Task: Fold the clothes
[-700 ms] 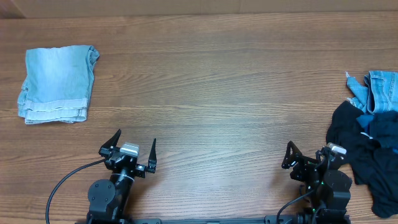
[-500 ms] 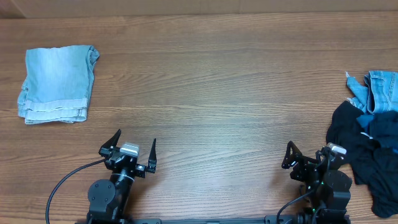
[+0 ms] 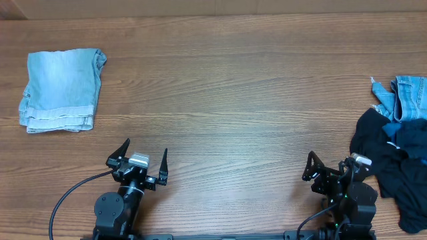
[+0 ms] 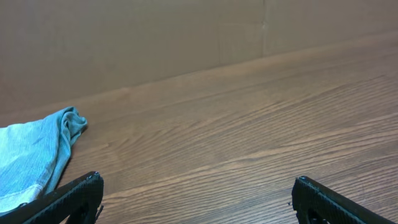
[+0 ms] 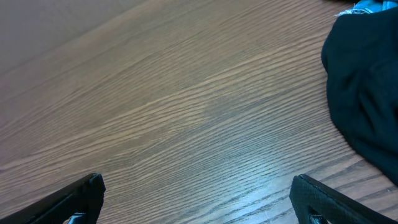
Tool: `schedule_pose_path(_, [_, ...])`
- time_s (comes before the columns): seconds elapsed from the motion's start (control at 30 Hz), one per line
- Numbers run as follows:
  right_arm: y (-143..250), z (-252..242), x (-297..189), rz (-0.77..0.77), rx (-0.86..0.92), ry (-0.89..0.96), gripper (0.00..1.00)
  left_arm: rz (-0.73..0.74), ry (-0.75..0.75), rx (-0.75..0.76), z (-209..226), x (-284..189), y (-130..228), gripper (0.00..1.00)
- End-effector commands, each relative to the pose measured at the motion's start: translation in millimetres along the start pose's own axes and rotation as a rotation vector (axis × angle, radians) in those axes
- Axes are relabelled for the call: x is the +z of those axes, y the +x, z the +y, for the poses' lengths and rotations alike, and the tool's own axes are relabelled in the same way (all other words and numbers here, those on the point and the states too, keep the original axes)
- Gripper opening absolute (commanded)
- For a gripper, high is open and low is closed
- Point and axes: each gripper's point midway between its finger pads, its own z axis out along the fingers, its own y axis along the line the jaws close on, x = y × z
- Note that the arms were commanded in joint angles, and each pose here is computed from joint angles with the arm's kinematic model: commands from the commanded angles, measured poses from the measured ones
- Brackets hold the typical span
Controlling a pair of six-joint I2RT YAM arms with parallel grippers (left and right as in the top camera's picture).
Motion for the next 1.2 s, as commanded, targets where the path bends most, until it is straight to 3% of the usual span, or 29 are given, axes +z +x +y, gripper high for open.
schedule_pose_path(0.0, [4,-2,3,0.002,-0.001,0.004,1.00,0.005,0.007,-0.019,-1,1,3,1.00])
schedule_pose_path(0.63, [-6,-3,3,-0.040,-0.001,0.012,1.00,0.005,0.007,-0.019,-1,1,3,1.00])
schedule_pose_path(0.7, [-27,23,0,-0.115,0.039,-0.124,1.00,0.005,0.007,-0.019,-1,1,3,1.00])
schedule_pose_path(0.8, [-22,69,-12,-0.036,0.153,-0.397,1.00,0.005,0.007,-0.019,-1,1,3,1.00])
schedule_pose_path(0.9, [-21,73,-13,-0.027,0.152,-0.419,1.00,0.005,0.007,-0.019,-1,1,3,1.00])
schedule_pose_path(1.03, [-83,98,-54,-0.184,0.114,-0.492,1.00,0.005,0.007,-0.019,-1,1,3,1.00])
schedule_pose_path(1.17, [-139,101,-73,-0.160,0.122,-0.355,1.00,0.005,0.007,-0.019,-1,1,3,1.00])
